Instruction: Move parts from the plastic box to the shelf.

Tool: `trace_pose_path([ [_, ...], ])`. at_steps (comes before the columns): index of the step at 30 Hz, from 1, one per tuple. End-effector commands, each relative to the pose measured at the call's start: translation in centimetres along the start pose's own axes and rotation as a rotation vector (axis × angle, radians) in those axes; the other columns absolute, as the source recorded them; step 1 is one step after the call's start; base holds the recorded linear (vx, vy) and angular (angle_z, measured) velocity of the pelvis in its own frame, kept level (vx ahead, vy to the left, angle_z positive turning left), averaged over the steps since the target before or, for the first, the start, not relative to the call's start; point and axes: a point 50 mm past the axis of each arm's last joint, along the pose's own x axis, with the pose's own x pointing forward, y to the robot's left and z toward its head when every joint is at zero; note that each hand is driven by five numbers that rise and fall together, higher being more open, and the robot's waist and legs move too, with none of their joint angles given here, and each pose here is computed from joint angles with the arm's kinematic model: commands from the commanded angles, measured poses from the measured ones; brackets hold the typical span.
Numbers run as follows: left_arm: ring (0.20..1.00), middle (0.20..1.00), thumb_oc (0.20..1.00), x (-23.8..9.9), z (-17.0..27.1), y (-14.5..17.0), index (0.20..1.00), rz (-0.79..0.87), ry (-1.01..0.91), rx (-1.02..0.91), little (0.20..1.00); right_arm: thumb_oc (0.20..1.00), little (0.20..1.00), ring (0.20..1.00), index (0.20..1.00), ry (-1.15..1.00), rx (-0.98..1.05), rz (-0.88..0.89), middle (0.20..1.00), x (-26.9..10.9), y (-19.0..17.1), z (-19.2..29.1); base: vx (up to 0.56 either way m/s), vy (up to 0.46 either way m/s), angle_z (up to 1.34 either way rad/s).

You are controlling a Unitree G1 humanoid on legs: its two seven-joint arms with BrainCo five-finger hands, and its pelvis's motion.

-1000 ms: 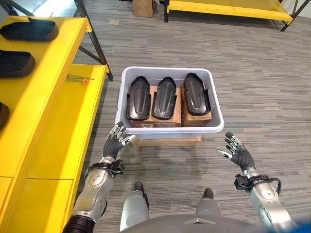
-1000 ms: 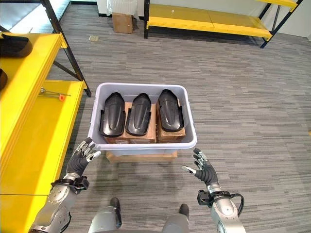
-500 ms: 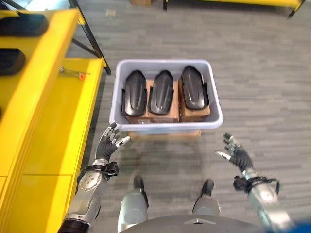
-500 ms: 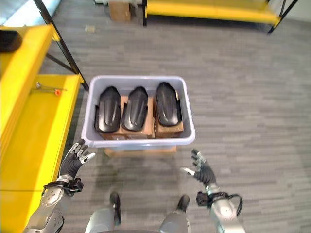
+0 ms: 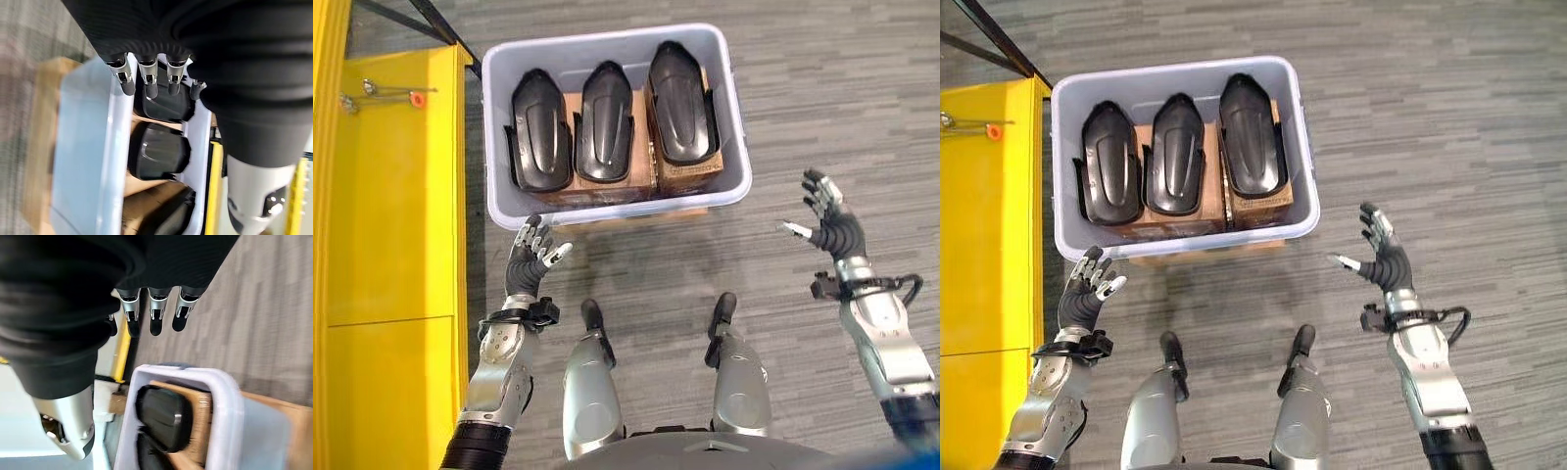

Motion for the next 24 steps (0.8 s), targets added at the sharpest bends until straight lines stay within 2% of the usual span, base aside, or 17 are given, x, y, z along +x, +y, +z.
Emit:
trace_pose_path([
  [1,1.0,1.0,1.0,0.0,3.0,-0.3,1.0,-0.034,-0.155,-0.007,1.0,1.0,1.0,1.0,1.0,-0.247,-0.077,-0.043,1.0,2.0,-0.4,4.6,0.0,-0.043,-0.02],
  [8,1.0,1.0,1.0,0.3,4.4,-1.1,1.0,-0.07,-0.215,-0.032,1.0,1.0,1.0,1.0,1.0,-0.365,-0.178,-0.052,1.0,5.6,0.8,7.6,-0.04,-0.001,0.02],
  [11,1.0,1.0,1.0,0.7,6.3,-2.0,1.0,-0.105,-0.306,-0.051,1.0,1.0,1.0,1.0,1.0,-0.422,-0.254,-0.081,1.0,7.8,0.9,9.6,-0.02,0.005,0.13],
  [17,1.0,1.0,1.0,0.8,8.8,-3.0,1.0,-0.146,-0.424,-0.077,1.0,1.0,1.0,1.0,1.0,-0.489,-0.259,-0.139,1.0,9.8,0.8,12.1,-0.01,0.009,0.06],
  [24,1.0,1.0,1.0,0.8,9.5,-3.8,1.0,-0.187,-0.451,-0.104,1.0,1.0,1.0,1.0,1.0,-0.523,-0.272,-0.144,1.0,11.4,1.4,13.8,0.0,0.0,0.0],
])
